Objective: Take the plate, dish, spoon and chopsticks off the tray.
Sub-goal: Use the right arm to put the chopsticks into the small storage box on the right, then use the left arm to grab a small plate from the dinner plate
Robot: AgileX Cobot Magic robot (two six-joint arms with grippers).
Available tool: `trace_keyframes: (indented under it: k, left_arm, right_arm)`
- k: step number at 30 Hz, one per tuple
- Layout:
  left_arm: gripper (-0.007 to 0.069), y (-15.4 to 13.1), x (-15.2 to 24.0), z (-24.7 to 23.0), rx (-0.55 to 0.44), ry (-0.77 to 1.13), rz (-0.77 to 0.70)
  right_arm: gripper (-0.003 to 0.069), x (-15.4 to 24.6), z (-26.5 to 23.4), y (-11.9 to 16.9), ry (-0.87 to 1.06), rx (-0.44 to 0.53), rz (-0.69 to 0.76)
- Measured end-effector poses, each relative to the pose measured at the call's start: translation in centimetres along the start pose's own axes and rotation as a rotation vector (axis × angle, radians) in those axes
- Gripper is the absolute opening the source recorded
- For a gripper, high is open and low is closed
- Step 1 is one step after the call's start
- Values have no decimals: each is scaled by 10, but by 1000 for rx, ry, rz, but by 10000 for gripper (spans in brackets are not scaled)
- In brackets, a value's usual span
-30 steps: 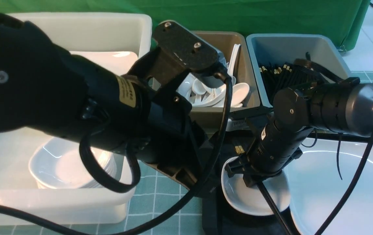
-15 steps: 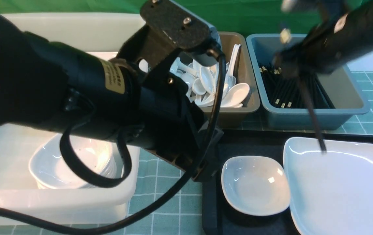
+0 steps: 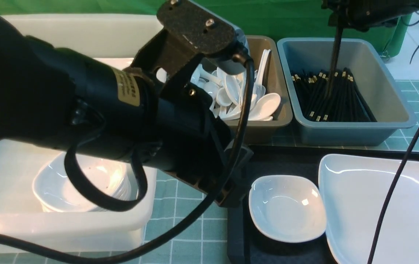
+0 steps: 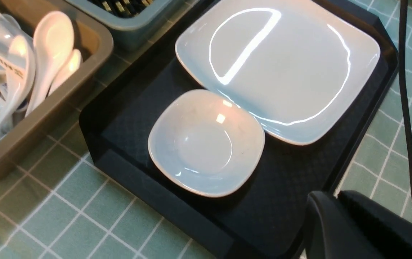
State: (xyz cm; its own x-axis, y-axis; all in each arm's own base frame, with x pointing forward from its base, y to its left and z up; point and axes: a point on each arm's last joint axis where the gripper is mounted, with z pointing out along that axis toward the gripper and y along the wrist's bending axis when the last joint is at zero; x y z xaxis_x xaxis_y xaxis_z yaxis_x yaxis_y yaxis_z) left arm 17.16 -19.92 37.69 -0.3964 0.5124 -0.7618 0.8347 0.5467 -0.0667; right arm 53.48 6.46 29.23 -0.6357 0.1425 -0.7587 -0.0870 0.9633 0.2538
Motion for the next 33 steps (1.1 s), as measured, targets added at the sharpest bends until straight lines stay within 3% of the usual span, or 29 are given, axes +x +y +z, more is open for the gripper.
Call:
trace_keyframes:
  k: [4, 6, 9, 10, 11, 14, 17, 23, 29, 33]
  left_arm:
    - [18, 0, 3, 0, 5, 28, 8]
    - [18, 0, 3, 0, 5, 33, 15]
    - [18, -1, 5, 0, 8, 51, 49]
    - [18, -1, 6, 0, 9, 63, 66]
    - [18, -1, 6, 0, 10, 66, 72]
    - [18, 0, 9, 6, 20, 108, 134]
    - [18, 2, 12, 23, 38, 162, 182]
    - [18, -9, 24, 78, 113, 298, 357]
    - [27, -12, 27, 147, 164, 366, 481]
    - [104, -7, 31, 190, 217, 401, 674]
  right_arm:
    - [554, -2, -6, 2, 18, 2, -4]
    - [585, -2, -11, 2, 38, 5, -12]
    - [497, -9, -47, 11, 115, 1, -95]
    - [409, -10, -65, 15, 166, -6, -144]
    - [394, -12, -71, 16, 168, -8, -161]
    - [171, -13, -114, 25, 276, -29, -266]
    - [50, -18, -151, 32, 270, -34, -296]
    - [29, 9, -231, 45, 287, -34, -320]
    - [36, 93, -300, 57, 370, -84, -365]
    - [48, 151, -331, 47, 298, -87, -373]
